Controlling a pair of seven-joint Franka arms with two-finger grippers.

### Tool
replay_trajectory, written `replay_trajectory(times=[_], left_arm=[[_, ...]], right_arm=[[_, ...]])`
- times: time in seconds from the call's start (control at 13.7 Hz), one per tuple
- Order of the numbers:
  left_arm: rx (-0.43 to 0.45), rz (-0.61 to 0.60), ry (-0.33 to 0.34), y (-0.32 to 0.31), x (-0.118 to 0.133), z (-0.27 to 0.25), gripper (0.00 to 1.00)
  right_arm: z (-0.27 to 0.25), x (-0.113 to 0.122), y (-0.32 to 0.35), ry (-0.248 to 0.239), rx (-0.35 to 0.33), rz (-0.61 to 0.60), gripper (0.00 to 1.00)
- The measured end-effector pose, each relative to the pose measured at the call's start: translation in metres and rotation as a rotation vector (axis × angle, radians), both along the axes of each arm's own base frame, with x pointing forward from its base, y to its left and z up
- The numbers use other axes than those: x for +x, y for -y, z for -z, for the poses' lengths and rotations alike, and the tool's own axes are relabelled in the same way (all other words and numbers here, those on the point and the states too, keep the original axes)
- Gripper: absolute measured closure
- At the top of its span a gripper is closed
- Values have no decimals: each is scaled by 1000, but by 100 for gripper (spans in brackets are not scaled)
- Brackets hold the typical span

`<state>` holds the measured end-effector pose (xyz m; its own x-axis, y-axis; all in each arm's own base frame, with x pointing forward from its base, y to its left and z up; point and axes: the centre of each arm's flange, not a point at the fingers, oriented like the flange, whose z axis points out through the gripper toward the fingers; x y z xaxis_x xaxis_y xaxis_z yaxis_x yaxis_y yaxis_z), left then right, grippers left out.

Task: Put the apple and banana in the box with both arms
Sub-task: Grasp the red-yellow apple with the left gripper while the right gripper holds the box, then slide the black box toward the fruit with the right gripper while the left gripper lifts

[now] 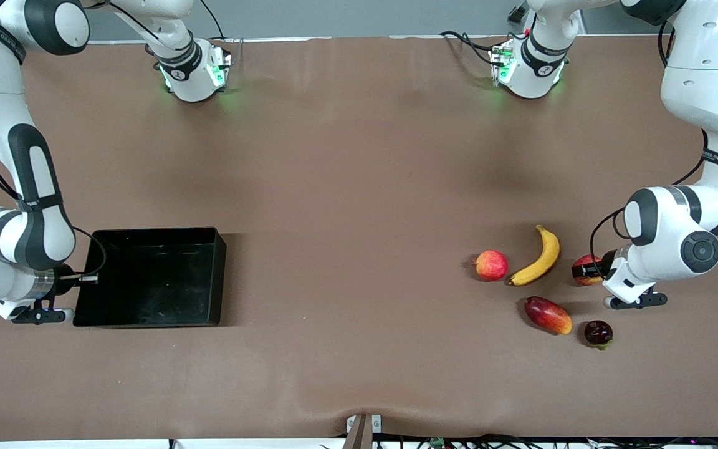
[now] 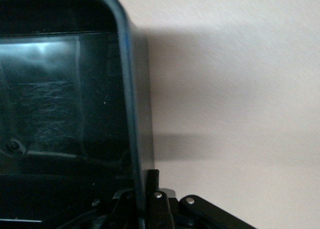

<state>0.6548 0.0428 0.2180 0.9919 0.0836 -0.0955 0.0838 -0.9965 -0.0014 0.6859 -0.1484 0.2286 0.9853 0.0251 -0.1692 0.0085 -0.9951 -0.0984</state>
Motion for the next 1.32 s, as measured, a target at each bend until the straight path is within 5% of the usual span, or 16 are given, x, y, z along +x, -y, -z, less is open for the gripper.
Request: replay_trajectory(times=[0.37, 0.66, 1.1, 1.32], left_arm=[[-11, 43, 41, 38, 4, -89, 26], [-13, -18, 8, 78, -8, -133, 26], [-16, -129, -38, 147, -25, -154, 26], [-25, -213, -46, 200, -38, -160, 26]], right_arm=[[-33, 24, -119, 74, 100, -80, 96], [-24, 24, -223, 106, 155, -66, 96], [-21, 4, -358, 132, 145, -64, 96], [-8, -22, -421, 98, 131, -36, 96]])
